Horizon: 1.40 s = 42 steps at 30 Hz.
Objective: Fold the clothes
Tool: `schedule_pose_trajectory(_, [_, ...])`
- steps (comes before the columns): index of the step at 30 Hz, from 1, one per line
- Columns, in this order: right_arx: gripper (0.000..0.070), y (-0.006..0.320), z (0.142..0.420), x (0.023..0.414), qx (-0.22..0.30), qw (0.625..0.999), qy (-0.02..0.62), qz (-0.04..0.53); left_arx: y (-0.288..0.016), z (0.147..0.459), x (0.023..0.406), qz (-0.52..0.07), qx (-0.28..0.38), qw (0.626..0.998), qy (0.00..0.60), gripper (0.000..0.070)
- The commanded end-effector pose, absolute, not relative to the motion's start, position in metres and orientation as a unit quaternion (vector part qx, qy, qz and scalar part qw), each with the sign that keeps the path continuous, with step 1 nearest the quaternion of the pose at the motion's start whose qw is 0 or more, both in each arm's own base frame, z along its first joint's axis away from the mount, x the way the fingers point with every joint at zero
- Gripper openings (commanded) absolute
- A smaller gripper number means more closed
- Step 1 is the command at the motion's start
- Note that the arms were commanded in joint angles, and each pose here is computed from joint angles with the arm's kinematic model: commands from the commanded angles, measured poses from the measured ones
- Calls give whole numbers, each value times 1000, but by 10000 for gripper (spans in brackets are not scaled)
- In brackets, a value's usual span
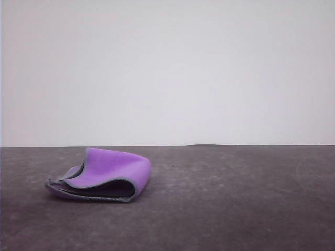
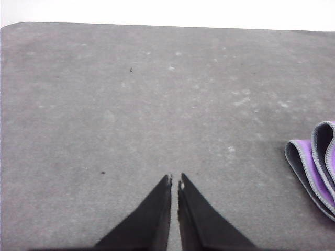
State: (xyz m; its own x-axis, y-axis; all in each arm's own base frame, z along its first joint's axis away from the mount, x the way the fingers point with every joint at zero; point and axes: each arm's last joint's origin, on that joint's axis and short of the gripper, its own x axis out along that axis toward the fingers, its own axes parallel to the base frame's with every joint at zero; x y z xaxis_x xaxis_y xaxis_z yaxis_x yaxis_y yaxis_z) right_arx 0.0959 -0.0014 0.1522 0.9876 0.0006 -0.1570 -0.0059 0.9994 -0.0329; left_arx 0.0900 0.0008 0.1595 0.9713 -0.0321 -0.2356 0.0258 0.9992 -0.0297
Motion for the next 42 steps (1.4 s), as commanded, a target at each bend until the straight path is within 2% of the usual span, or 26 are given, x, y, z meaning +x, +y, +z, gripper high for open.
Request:
schedule_pose_trajectory(1, [4, -1, 152, 96, -11, 997, 74, 0, 1, 152, 91, -15, -15, 991, 133, 11])
schedule_pose_trajectory(42, [3, -1, 152, 96, -11, 997, 74, 0, 1, 152, 91, -15, -15, 991, 133, 11])
